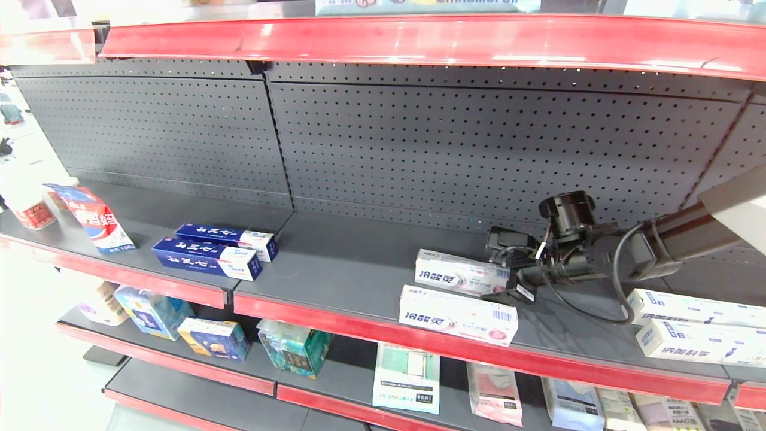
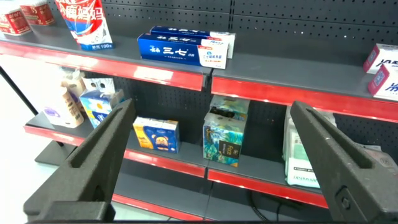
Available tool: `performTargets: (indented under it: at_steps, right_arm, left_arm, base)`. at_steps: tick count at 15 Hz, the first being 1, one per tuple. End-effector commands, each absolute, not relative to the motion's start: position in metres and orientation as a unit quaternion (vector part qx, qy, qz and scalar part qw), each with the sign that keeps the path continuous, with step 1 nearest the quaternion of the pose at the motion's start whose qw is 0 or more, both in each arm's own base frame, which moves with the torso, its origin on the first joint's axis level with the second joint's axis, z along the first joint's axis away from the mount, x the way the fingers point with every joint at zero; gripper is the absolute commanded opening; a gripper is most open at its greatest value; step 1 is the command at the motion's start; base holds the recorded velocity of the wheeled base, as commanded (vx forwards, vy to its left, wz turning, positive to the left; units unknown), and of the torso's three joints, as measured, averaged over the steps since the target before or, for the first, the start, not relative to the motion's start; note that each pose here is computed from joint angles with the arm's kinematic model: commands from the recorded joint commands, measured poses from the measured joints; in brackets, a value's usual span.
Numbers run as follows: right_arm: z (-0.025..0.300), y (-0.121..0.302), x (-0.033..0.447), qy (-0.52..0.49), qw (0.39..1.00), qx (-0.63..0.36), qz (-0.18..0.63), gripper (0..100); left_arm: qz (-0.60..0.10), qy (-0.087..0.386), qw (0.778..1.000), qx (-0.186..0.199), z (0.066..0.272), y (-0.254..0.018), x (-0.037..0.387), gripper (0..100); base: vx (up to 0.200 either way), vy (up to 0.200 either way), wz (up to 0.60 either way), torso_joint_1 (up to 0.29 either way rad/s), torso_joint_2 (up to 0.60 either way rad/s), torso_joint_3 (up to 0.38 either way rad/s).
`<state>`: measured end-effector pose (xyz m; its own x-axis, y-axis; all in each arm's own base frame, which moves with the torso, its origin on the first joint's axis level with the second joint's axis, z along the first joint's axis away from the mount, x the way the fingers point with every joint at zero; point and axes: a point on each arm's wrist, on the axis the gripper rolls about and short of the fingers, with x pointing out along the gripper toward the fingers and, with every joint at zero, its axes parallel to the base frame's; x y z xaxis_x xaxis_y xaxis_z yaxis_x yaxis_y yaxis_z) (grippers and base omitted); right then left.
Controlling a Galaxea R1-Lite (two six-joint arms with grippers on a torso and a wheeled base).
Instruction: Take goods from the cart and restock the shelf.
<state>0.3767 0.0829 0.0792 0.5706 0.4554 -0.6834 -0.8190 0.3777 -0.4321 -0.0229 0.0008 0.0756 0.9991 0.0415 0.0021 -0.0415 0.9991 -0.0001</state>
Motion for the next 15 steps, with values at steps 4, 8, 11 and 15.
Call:
performTargets:
  at_steps: [4, 8, 11, 15]
  right_arm:
    - [0.079, 0.078, 0.378, 0.236, 0.799, -0.386, 0.395, 100]
    - [0.085, 0.067, 0.385, 0.24, 0.815, -0.377, 0.369, 100]
    - [0.091, 0.054, 0.384, 0.245, 0.827, -0.364, 0.352, 100]
    - [0.091, 0.04, 0.366, 0.27, 0.834, -0.337, 0.342, 100]
  left_arm:
    - [0.021, -0.001, 1.0, 0.0, 0.076, 0.001, -0.023, 100]
    - [0.021, -0.001, 1.0, 0.0, 0.076, 0.001, -0.023, 100]
    - [0.021, -0.001, 1.0, 0.0, 0.076, 0.001, -0.023, 100]
    - [0.021, -0.001, 1.0, 0.0, 0.076, 0.001, -0.023, 100]
  base:
    - [0.0, 0.0, 0.0, 0.0, 0.0, 0.0]
    - [0.0, 0.0, 0.0, 0.0, 0.0, 0.0]
    - [0.0, 0.0, 0.0, 0.0, 0.0, 0.0]
    - [0.0, 0.0, 0.0, 0.0, 0.0, 0.0]
